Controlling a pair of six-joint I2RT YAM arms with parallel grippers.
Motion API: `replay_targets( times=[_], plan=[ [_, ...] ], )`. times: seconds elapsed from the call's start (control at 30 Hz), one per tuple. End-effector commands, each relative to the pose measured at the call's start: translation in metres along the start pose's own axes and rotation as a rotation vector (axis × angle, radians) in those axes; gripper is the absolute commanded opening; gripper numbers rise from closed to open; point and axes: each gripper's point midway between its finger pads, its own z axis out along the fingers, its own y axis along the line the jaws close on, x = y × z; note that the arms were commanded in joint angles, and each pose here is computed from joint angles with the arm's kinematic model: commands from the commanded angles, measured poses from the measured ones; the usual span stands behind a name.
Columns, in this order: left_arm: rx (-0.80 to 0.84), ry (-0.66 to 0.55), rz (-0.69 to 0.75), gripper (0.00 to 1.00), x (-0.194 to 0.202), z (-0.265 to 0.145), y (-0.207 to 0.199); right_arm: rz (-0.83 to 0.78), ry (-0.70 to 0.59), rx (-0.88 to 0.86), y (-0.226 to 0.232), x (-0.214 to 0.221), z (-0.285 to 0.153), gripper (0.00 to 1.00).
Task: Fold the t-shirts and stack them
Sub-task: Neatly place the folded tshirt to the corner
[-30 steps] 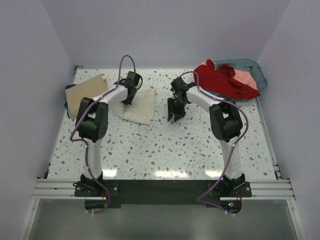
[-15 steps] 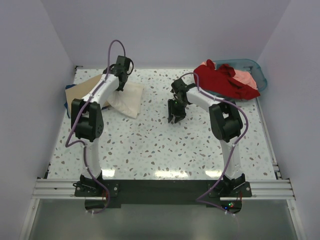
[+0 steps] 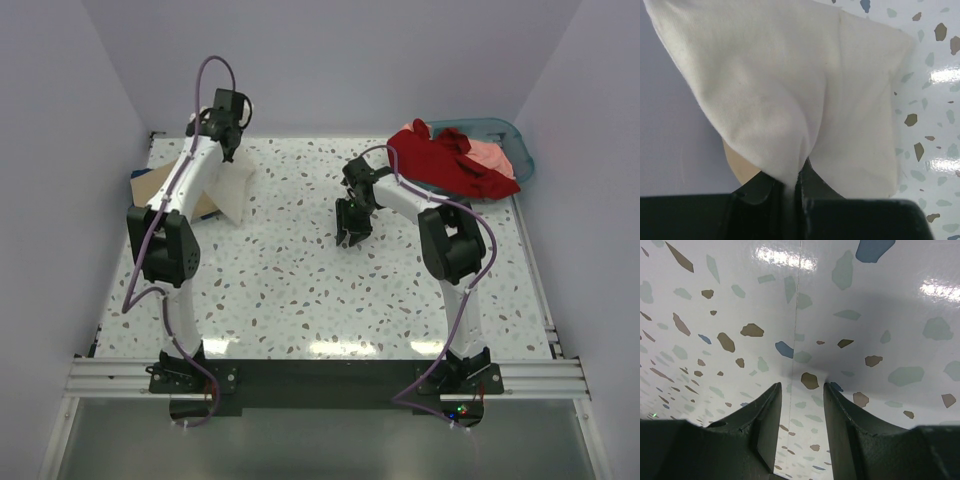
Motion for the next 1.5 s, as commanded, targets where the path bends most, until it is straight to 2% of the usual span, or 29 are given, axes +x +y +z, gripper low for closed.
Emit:
replay_targets(
  times=[0.0,0.47,0.67,0.97,1.2,1.23,1.27,1.3,1.4,1.47],
  plan=[
    [-0.087,-0.130,-0.075,0.00,-0.031,-0.048,0.061,-0.014,0.010,-0.016,0.002,0.004,-0.005,0.43],
    [-0.132,-0.225,-0.140,0.00,-0.049,-0.074,0.100,-0.010,0.015,-0.026,0.003,0.007,-0.004,0.43],
    [-0.149,-0.194,-0.161,0.00,-0.034,-0.062,0.115,-0.009,0.019,-0.027,0.004,0.008,-0.003,0.43],
    [-0.111,-0.099,-0.176,0.00,0.004,-0.009,0.113,-0.009,0.019,-0.031,0.004,0.008,-0.003,0.43],
    [-0.182,0.020,-0.237,0.00,0.058,0.032,0.152,-0.009,0.019,-0.033,0.004,0.011,-0.005,0.44],
    [-0.197,0.041,-0.255,0.08,0.066,0.034,0.158,-0.010,0.017,-0.034,0.004,0.011,-0.005,0.47],
    [-0.237,0.066,-0.294,0.46,0.076,0.035,0.174,-0.008,0.017,-0.034,0.004,0.011,-0.007,0.49],
    [-0.251,0.088,-0.340,0.65,0.084,0.037,0.178,-0.010,0.015,-0.033,0.004,0.011,-0.008,0.52],
    [-0.291,0.081,-0.429,1.00,0.091,0.029,0.198,-0.018,-0.004,-0.035,0.006,0.009,-0.017,0.59],
    [-0.252,0.049,-0.448,1.00,0.085,0.026,0.193,-0.023,-0.020,-0.034,0.007,0.007,-0.023,0.62]
  ],
)
